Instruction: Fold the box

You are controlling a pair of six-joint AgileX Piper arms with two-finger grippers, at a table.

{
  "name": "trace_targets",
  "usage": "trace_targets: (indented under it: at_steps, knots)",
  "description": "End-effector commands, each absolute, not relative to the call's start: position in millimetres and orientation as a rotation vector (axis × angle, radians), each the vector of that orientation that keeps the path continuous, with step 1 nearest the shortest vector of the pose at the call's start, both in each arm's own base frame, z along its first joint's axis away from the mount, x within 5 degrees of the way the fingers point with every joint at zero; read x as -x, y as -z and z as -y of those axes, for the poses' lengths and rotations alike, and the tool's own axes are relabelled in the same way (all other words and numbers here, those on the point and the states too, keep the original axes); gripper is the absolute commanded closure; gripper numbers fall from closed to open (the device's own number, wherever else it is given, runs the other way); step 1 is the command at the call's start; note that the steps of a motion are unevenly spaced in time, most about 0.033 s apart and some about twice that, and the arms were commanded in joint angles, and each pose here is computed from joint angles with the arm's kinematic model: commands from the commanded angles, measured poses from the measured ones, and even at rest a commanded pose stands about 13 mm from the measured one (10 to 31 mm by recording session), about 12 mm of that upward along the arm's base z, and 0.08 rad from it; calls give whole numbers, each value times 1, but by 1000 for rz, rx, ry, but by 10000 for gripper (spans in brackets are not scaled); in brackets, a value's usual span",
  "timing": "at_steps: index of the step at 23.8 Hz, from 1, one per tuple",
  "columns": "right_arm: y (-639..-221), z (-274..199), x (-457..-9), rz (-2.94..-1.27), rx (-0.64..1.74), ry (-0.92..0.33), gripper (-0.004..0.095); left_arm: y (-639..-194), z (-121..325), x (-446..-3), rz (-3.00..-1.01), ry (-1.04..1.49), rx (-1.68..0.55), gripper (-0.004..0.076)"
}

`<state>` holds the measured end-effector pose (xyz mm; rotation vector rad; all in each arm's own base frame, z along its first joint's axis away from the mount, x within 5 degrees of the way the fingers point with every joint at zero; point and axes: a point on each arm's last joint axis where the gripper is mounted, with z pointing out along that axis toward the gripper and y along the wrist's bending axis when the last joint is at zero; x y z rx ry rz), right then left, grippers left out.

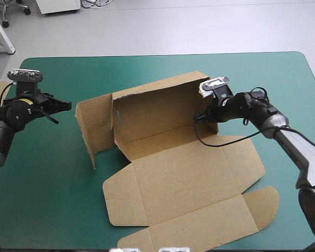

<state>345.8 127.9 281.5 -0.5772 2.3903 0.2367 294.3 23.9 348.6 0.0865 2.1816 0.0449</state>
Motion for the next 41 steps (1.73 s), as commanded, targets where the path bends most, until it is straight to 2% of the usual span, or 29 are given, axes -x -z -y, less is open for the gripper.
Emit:
trace_targets:
  at_steps: [1, 4, 6, 11, 13, 18, 25, 27, 30, 32, 41]
  knots:
    - [-343, -117, -328, -2331, 446, -227, 903, -369, -25, -292, -2066, -62, -68, 724]
    - [-375, -115, -312, -2456, 442, -276, 902, -369, -25, -292, -2066, -62, -68, 724]
    - [-390, -117, -312, -2441, 443, -305, 903, -369, -25, -292, -2066, -62, -68, 724]
    - [-402, -122, -324, -2511, 460, -306, 903, -369, -24, -292, -2068, -58, -66, 724]
    - [-392, -126, -334, -2587, 480, -301, 903, -369, -24, -292, -2070, -55, -65, 724]
    - [-363, -135, -358, -2659, 483, -315, 903, -369, -24, -291, -2073, -54, -66, 724]
    - [-301, -147, -388, -2812, 508, -323, 903, -369, -24, -291, -2073, -54, -66, 724]
    - [-298, -148, -393, -2780, 527, -317, 873, -369, -24, -291, -2073, -54, -66, 724]
    - [-306, -149, -400, -2663, 547, -294, 705, -369, -24, -291, -2073, -54, -66, 724]
    - [-307, -150, -403, -2632, 543, -293, 659, -369, -24, -291, -2073, -54, -66, 724]
    - [-309, -152, -404, -2610, 554, -313, 657, -369, -24, -291, -2072, -39, -56, 724]
